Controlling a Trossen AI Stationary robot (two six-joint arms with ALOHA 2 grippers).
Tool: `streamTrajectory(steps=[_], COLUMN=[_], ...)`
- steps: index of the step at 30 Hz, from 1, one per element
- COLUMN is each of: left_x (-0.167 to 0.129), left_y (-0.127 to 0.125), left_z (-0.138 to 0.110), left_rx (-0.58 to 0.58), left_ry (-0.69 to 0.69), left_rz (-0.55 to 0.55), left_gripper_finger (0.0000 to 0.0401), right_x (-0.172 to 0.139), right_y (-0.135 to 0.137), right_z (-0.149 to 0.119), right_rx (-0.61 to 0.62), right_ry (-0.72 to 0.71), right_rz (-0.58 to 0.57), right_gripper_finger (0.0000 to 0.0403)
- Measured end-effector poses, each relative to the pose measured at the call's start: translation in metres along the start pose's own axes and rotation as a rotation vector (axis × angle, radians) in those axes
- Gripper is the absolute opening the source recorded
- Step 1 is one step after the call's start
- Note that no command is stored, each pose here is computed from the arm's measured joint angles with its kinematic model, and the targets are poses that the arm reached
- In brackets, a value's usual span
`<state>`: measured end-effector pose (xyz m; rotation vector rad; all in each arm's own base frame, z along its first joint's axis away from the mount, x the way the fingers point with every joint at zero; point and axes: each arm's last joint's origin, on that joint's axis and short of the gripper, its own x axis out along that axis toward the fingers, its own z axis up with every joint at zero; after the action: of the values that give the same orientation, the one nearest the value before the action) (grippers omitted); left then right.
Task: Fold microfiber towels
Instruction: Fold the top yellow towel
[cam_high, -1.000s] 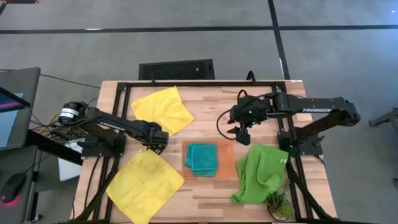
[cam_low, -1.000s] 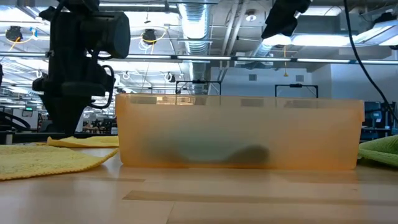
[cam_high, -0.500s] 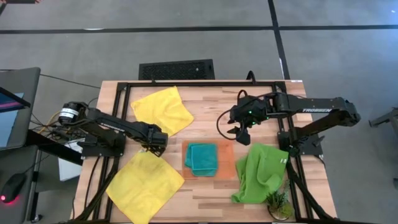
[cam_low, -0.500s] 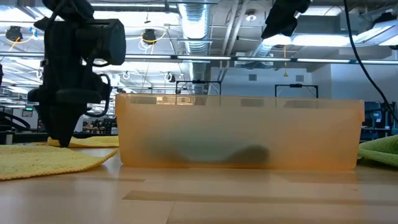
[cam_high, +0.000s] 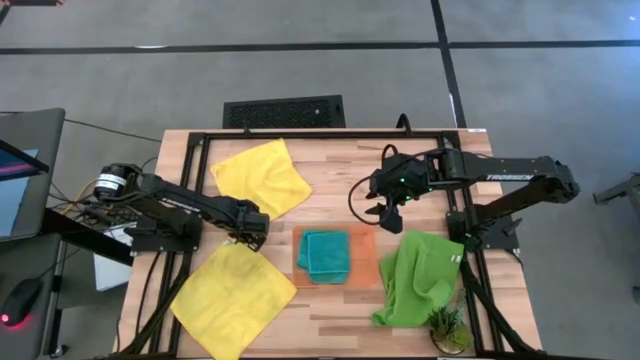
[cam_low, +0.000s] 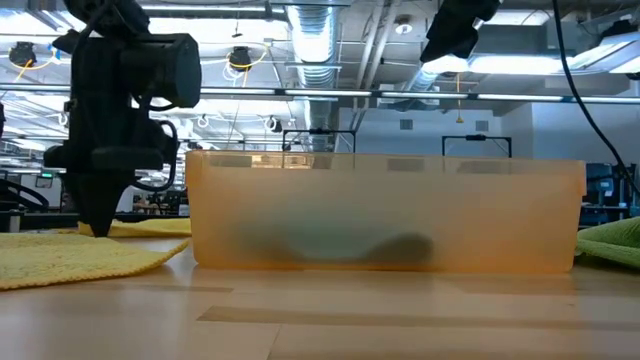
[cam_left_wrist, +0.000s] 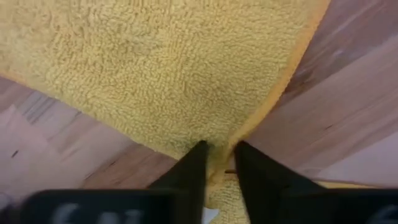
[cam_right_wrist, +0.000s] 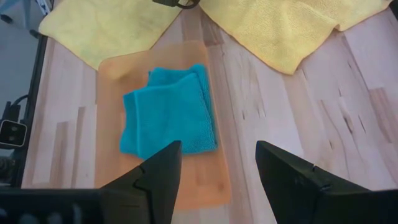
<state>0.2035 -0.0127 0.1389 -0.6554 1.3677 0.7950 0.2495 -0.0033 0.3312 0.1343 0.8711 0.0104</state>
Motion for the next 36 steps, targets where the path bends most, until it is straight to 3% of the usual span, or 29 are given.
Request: streamTrajectory(steps=[3, 11, 19, 24, 29, 36], left_x=[-0.002, -0.026, -0.050, -0.069, -0.087, -0.101], left_y=[-0.002, -0.020, -0.027, -0.031, -0.034, -0.029], left_z=[0.002, 0.017, 0.035, 0.049, 0.060, 0.068], left_rx=[0.010, 0.066, 0.059, 0.057, 0.081, 0.126], left_ry=[0.001, -0.064, -0.106, -0.127, -0.167, -0.173], left_rz=[-0.016, -0.100, -0.147, -0.204, -0.239, -0.214], left_gripper_finger=[0.0010, 0.0003, 0.0001, 0.0000, 0.0000, 0.0000], right_x=[0.000, 0.012, 0.066, 0.097, 0.125, 0.161], right_y=[0.000, -0.001, -0.004, -0.007, -0.014, -0.026], right_z=[0.000, 0.005, 0.018, 0.033, 0.039, 0.041], right_rx=[0.000, -0.005, -0.237, -0.378, -0.463, -0.469], right_ry=[0.000, -0.002, 0.006, -0.106, -0.150, -0.136], right_rz=[0.000, -0.001, -0.002, -0.014, -0.036, -0.049], right_gripper_finger=[0.0230, 0.0230, 0.0230, 0.0230, 0.0230, 0.0230])
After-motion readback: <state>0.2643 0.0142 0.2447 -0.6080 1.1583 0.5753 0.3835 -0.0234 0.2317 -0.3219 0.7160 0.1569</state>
